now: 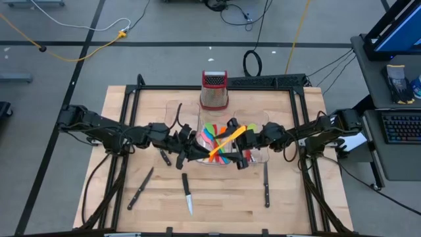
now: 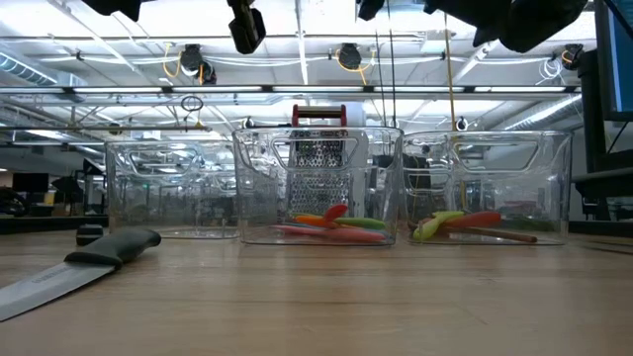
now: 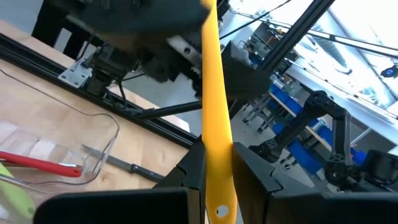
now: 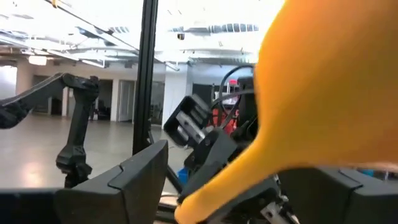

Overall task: Pick & Place Kitchen Items
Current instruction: Put the yellow spatula into the middle transparent bin

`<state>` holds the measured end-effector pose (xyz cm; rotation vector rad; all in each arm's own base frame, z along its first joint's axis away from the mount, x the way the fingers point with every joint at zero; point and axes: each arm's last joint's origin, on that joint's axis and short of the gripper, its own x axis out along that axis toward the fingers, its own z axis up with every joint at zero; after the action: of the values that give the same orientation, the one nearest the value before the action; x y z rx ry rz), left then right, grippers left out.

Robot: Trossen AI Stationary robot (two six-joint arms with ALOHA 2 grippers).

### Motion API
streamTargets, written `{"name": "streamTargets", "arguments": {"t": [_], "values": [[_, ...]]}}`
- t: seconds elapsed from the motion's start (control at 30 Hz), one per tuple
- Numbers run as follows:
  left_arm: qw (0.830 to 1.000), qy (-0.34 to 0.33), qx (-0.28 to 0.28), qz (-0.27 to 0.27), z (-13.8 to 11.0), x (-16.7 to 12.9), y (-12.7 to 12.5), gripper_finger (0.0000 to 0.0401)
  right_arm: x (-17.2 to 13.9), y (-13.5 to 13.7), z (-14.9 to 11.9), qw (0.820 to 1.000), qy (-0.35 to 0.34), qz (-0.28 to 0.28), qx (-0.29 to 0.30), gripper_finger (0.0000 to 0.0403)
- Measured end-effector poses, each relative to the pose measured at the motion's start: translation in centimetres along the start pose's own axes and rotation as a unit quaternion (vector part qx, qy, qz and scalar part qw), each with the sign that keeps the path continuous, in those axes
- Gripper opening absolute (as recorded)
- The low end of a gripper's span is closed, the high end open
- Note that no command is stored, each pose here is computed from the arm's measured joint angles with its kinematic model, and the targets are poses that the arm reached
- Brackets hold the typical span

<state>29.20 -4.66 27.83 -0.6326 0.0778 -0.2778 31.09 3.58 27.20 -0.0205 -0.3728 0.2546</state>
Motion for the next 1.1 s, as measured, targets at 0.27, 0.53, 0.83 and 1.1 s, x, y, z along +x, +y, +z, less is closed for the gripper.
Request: {"name": "streamTargets", "arguments": {"t": [0.27, 0.53, 0.83, 1.1], "values": [[1.000, 0.001, 0.005, -0.007, -0.09, 0.03, -0.23, 0.0051, -0.02, 0.01, -0.61, 0.999, 0.031, 0.000, 0.017, 0.0212], [1.000, 0.002, 0.006, -0.013, -0.25, 0.06, -0.52, 0.0051, -0.01, 0.01, -0.37, 1.000, 0.019, 0.001, 0.015, 0.0116], [1.000, 0.004, 0.008, -0.017, -0.27, 0.06, -0.58, 0.0051, 0.00, 0.13, -0.31, 1.000, 0.016, 0.013, 0.009, 0.0017], [0.999, 0.012, 0.031, -0.008, -0.43, 0.06, -0.42, 0.0051, -0.01, 0.05, -0.52, 0.999, 0.027, -0.003, 0.037, 0.0017]]}}
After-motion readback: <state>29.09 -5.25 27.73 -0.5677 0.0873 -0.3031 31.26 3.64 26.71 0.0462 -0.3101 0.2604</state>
